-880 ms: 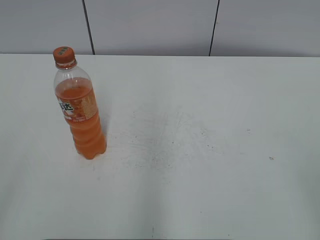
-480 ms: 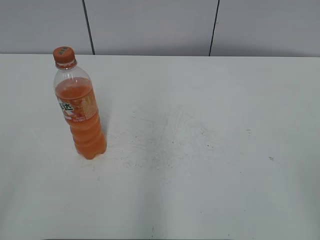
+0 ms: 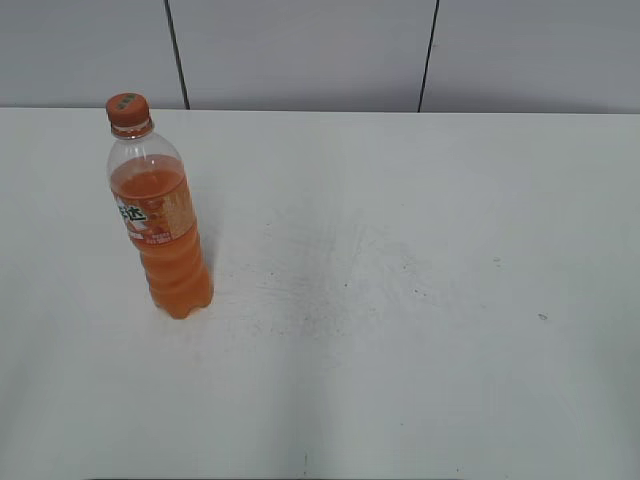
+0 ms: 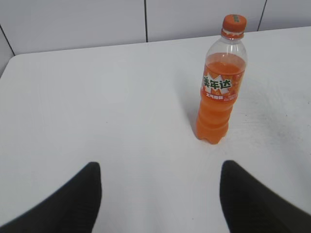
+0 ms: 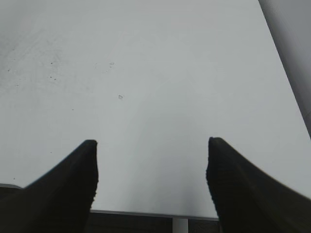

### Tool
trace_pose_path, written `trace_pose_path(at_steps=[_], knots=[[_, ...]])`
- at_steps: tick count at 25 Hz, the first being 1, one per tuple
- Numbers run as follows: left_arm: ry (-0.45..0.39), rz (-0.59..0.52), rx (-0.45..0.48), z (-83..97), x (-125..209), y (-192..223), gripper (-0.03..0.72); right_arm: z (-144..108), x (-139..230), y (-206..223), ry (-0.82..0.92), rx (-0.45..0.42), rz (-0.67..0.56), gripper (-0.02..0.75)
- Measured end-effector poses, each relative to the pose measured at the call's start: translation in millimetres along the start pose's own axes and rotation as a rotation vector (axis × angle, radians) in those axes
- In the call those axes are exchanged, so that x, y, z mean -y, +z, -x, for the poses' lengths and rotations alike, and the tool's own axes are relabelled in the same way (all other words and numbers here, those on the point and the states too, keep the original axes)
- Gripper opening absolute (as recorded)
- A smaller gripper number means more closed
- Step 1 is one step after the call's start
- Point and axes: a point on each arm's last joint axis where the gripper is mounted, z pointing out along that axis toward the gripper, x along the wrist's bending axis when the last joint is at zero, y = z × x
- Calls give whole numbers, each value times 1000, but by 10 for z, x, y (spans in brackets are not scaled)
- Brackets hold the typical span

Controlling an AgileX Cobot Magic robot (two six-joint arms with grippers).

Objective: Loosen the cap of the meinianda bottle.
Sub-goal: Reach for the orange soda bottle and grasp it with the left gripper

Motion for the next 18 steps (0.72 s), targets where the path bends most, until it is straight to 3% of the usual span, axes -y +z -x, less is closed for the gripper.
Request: trace_pose_path(at_steps=[6,9,18], knots=[[-17,16,28,26,-18,-7,468,0,0,0,0,0,0,525],[-14,96,27,26,-163,-75,468,0,0,0,0,0,0,525],[113,204,23,8,-689,272,468,0,0,0,0,0,0,525]])
